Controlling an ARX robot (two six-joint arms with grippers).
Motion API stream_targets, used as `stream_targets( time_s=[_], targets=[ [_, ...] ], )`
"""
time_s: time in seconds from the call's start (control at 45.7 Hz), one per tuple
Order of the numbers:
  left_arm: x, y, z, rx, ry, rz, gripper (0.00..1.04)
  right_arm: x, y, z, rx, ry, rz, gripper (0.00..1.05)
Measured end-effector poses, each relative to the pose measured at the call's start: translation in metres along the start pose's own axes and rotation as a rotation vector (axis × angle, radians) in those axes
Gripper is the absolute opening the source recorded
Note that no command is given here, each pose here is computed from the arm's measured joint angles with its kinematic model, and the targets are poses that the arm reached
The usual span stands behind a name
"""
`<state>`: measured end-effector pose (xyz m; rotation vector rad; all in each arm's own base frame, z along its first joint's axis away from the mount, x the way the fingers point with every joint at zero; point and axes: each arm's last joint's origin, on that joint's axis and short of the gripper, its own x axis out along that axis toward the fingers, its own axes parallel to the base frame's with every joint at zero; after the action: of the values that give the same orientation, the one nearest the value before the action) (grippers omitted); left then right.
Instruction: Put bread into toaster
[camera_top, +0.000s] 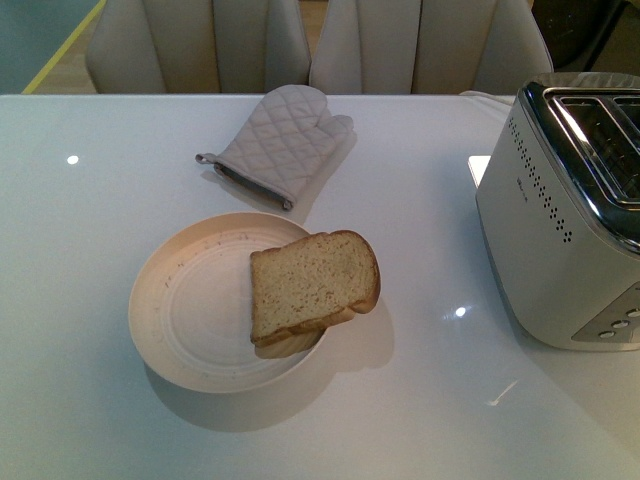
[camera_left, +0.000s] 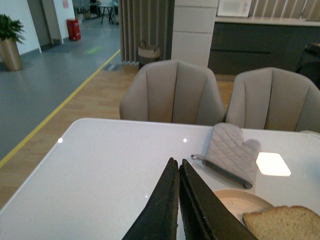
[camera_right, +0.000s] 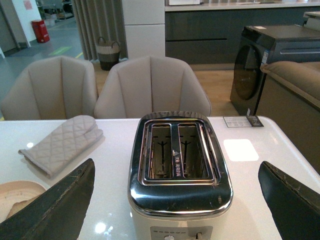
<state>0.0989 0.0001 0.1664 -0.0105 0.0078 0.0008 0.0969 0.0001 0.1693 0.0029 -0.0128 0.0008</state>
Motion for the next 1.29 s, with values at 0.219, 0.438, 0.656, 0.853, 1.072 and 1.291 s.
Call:
stream_targets(
  time_s=[0.219,0.438,0.656,0.853,1.072,1.291],
  targets=[
    [-0.002,0.000,0.001,0.000,-0.016,0.000,0.03,0.000,0.000,0.000,0.000,0.000,0.000,0.96],
    [-0.002,0.000,0.001,0.000,-0.016,-0.001,0.19,0.000,0.000,-0.001,0.038,0.099,-0.088,0.96],
    [-0.002,0.000,0.001,0.000,-0.016,0.000,0.60,0.016,0.019,0.007,0.044,0.351,-0.239,0.96],
    [-0.002,0.000,0.001,0.000,-0.016,0.000,0.97,0.070,0.042,0.037,0.115,0.310,-0.078,0.96],
    [-0.002,0.000,0.001,0.002,-0.016,0.000,0.98,0.152,0.094,0.003,0.128,0.448,0.074,0.96],
    [-0.002,0.000,0.001,0.002,-0.016,-0.001,0.98,0.193,0.134,-0.054,0.203,0.638,0.210,0.96]
  ],
)
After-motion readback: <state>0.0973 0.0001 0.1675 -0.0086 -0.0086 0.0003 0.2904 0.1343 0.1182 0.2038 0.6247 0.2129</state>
